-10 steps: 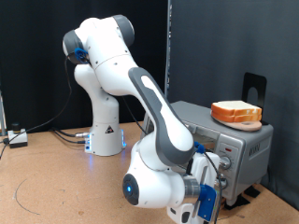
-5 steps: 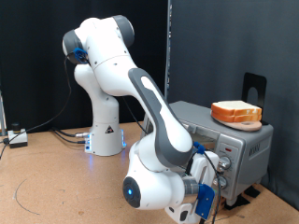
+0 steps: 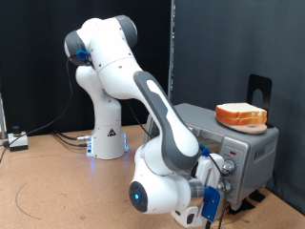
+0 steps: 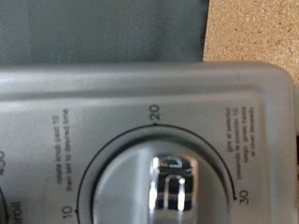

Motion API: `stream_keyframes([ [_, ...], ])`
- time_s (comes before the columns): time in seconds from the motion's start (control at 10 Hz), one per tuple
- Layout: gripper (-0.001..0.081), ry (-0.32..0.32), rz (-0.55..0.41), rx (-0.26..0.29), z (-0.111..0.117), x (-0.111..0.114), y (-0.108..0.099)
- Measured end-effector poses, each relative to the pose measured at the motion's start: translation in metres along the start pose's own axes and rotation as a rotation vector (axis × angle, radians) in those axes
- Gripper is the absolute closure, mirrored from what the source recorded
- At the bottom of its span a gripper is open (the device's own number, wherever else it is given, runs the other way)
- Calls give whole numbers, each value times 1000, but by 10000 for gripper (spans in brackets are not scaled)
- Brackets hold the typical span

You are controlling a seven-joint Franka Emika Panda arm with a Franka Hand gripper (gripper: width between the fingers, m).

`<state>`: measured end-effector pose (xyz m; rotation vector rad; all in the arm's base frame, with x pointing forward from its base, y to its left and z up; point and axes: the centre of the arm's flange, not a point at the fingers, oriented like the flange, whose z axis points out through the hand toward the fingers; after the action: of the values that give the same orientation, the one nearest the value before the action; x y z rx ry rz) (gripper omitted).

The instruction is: Make a piece of toast with the oven

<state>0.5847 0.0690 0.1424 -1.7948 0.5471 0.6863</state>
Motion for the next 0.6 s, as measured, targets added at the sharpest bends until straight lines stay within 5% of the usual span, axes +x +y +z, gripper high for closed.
stream_keyframes([
  [0.3,26,-4,-14,-1,2,-2,-1],
  [0.5,403,-6,-13,-7,7,-5,0],
  [0.6,403,-3,-16,-6,6,-6,-1],
])
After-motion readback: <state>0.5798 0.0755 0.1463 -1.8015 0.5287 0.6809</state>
